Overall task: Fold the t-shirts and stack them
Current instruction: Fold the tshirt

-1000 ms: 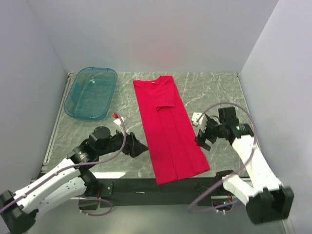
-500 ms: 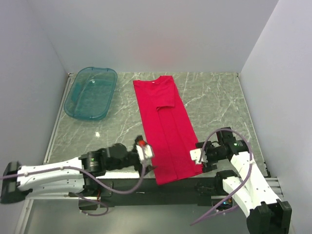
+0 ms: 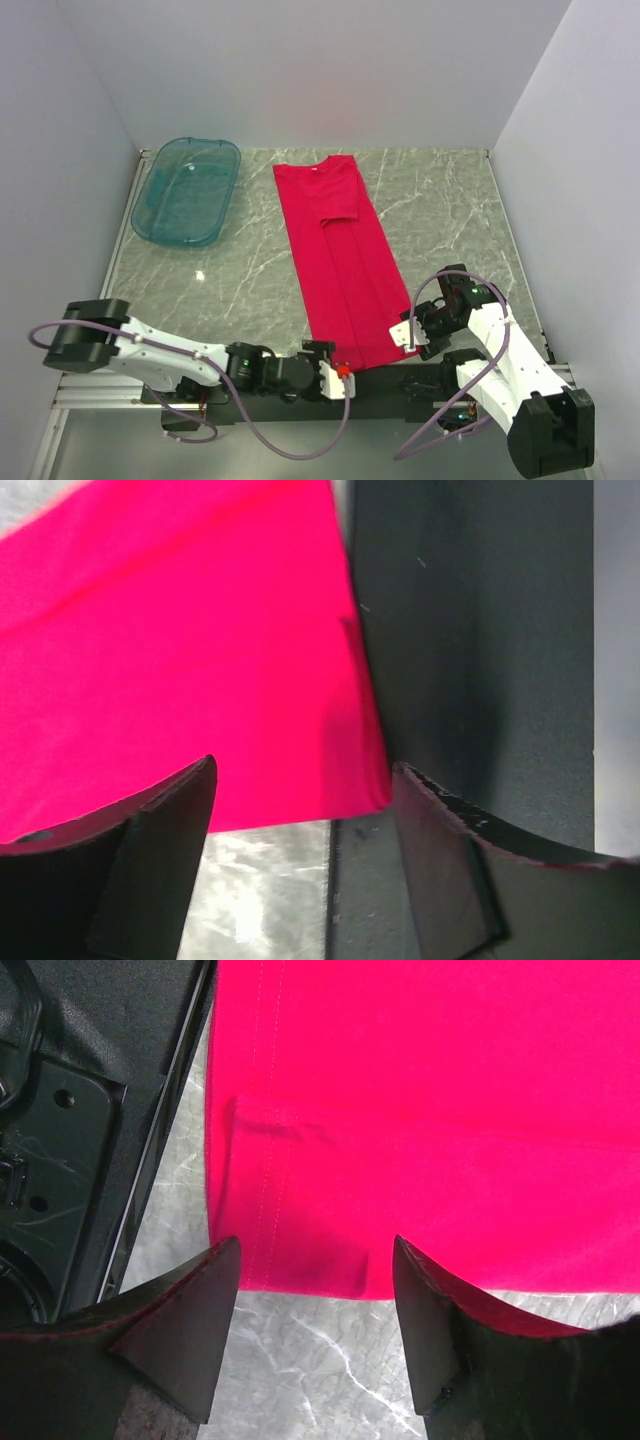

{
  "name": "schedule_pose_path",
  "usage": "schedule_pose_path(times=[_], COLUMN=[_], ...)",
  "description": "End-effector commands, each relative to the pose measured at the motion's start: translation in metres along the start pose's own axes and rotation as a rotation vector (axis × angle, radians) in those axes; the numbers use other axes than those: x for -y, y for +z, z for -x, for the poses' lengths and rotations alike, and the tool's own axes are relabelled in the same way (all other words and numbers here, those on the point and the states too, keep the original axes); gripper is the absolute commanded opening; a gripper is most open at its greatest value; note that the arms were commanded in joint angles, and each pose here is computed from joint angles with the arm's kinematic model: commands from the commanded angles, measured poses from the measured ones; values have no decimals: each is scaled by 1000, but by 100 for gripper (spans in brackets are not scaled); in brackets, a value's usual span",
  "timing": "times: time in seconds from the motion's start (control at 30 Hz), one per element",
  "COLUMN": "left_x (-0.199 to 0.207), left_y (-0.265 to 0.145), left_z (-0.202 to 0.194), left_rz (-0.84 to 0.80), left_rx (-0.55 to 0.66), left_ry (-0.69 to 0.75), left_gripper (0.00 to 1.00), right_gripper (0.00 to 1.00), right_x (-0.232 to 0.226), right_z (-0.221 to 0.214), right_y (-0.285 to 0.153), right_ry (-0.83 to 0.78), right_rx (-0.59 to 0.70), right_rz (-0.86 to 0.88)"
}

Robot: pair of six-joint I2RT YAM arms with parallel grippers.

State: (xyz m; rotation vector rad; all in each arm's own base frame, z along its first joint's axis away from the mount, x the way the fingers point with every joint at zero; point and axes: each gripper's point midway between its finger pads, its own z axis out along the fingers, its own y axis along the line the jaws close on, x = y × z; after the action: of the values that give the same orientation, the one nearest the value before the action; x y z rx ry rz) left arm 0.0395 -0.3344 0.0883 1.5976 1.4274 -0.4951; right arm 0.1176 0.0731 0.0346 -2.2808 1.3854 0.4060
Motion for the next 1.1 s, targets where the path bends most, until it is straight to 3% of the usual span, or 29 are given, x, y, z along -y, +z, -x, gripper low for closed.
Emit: schedule_pose_path(times=[0.0, 0.3, 0.5, 0.9, 1.07], left_x=[6, 28, 29, 18, 10], left_y=[11, 29, 35, 40, 39], left_z=[15, -8, -31, -49, -48], left_rz=[18, -46, -26, 59, 102], left_rx=[53, -31, -100, -149, -136], left_ry=[-6, 44, 63, 82, 62], left_gripper=[74, 71, 61, 22, 1], right_gripper=[68, 66, 65, 62, 61], right_x=[-3, -4, -3, -5, -4], right_z=[4, 10, 10, 10, 11], right_y=[3, 4, 4, 5, 3], right_ry=[-19, -13, -12, -5, -5], right_rx=[22, 53, 52, 54, 58], right_rz=[14, 6, 1, 10, 9])
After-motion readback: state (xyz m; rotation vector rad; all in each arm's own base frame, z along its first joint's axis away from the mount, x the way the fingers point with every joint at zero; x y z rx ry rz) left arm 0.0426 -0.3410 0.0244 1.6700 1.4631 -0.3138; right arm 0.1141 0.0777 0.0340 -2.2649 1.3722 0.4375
